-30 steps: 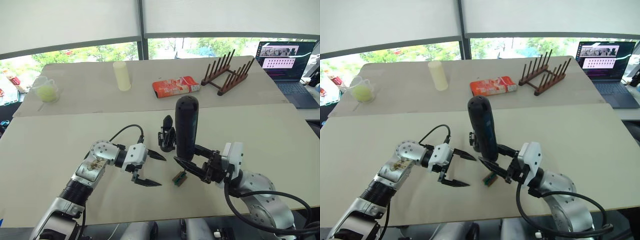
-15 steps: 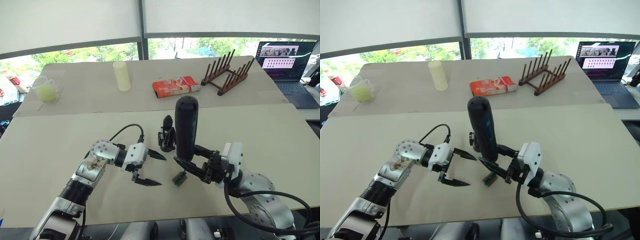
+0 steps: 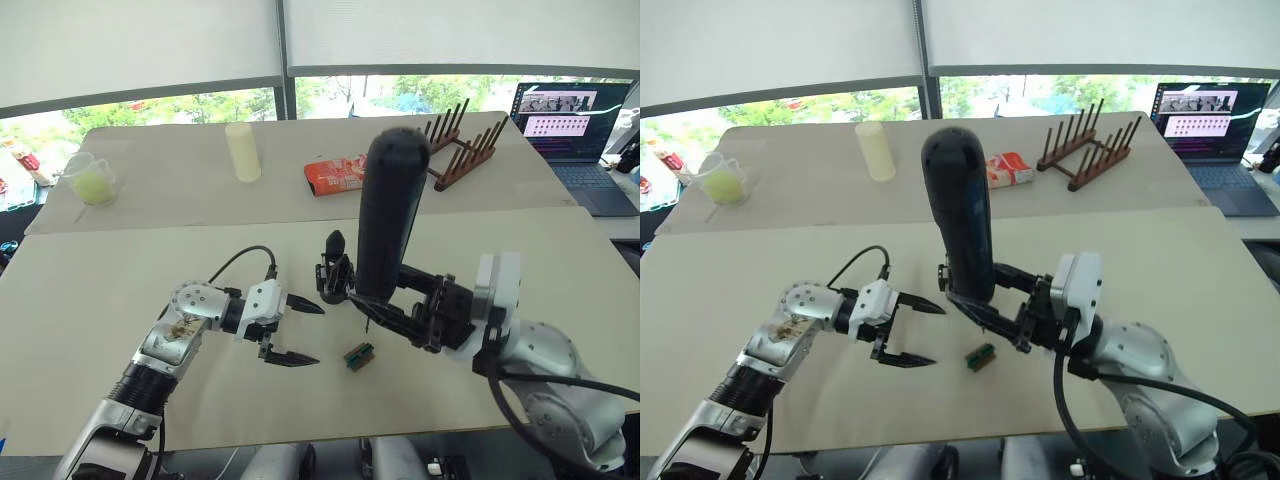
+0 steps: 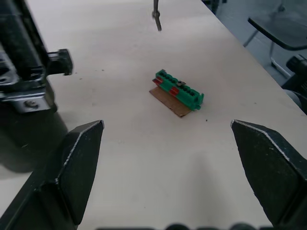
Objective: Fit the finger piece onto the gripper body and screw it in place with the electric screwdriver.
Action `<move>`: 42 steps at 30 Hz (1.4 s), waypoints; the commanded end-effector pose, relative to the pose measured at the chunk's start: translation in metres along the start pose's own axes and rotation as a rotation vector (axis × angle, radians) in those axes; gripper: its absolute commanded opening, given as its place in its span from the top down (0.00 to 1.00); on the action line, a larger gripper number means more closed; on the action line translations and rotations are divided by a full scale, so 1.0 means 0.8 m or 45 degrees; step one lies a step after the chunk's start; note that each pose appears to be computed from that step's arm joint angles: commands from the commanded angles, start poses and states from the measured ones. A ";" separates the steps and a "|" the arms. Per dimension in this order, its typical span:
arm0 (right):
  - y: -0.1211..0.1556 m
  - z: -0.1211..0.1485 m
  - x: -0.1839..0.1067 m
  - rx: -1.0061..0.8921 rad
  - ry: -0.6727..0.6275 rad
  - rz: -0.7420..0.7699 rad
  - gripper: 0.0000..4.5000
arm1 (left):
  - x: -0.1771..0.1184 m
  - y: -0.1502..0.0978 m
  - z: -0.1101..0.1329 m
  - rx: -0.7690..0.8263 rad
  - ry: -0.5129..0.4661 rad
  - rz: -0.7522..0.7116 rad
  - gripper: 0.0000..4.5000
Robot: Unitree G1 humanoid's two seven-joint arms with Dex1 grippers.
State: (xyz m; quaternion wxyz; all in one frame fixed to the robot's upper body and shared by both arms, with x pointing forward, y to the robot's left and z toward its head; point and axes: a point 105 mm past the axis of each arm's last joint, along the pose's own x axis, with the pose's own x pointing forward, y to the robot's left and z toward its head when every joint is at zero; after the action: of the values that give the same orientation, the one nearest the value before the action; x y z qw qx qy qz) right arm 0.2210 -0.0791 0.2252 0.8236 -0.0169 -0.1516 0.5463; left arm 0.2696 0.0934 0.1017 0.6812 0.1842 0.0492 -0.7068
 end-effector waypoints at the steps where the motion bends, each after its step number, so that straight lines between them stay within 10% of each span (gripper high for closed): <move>1: 0.001 0.040 0.012 -0.031 -0.091 0.094 0.58 | -0.011 0.005 0.014 0.002 -0.040 0.079 0.00; 13: -0.030 0.092 0.080 0.061 -0.122 0.289 0.58 | -0.040 0.034 0.007 -0.049 -0.038 0.324 0.00; 42: -0.057 0.023 0.108 -0.055 -0.022 0.282 0.58 | -0.018 0.076 0.002 0.011 -0.062 0.366 0.00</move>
State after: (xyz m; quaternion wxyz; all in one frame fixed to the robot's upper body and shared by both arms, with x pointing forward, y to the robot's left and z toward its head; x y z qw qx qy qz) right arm 0.2961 -0.0206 0.2546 0.7681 -0.0385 -0.1193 0.6280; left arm 0.3284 0.1054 0.1117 0.7815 0.1647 0.0210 -0.6014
